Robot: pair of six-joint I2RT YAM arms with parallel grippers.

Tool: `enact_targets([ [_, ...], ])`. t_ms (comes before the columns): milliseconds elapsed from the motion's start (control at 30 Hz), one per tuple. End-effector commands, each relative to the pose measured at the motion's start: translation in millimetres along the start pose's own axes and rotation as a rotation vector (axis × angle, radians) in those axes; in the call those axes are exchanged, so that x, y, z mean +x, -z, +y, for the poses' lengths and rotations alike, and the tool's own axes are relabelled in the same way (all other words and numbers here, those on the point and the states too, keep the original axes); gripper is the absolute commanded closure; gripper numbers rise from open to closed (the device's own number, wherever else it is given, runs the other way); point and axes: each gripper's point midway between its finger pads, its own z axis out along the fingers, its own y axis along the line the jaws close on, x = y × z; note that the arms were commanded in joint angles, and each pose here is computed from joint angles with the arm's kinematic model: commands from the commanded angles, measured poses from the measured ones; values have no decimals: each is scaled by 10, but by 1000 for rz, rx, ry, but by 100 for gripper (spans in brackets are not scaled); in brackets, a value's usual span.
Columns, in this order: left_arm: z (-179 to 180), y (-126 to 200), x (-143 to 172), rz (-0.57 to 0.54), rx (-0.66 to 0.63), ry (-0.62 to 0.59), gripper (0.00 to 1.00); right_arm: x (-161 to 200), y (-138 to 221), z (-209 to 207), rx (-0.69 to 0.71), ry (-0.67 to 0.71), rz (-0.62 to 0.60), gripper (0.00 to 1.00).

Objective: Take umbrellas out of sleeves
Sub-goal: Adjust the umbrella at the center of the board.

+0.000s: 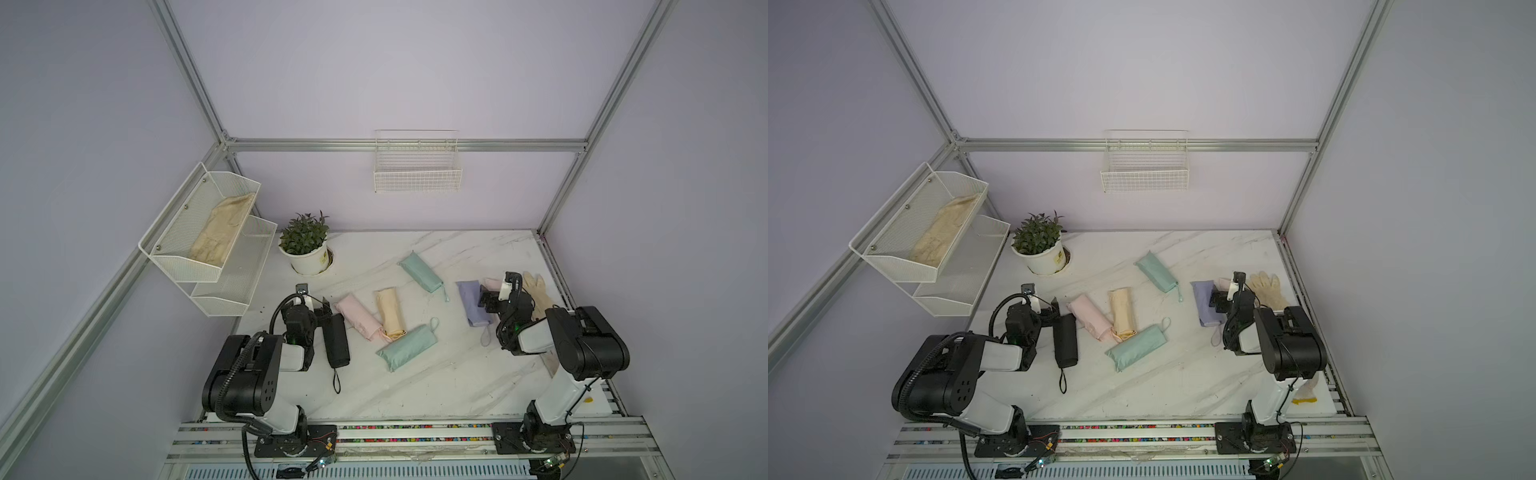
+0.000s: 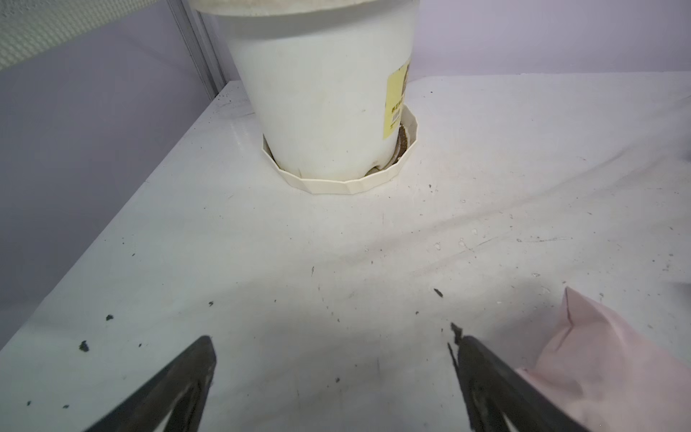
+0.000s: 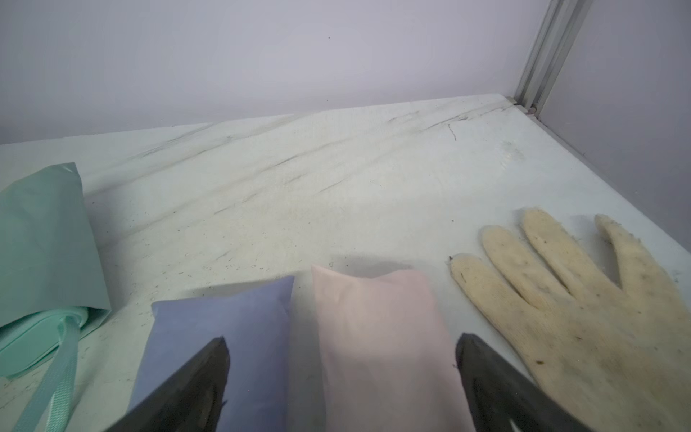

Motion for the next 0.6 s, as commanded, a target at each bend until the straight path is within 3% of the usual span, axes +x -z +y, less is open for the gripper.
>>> enact_targets([
  [0,1,-55,-375,-117,-16,-6,0,-243,-13,31,-16,19,-94,3],
  [567,-4,-70,-381,-111,-10,-6,0,-250,-7,28,-14,18,-98,3],
])
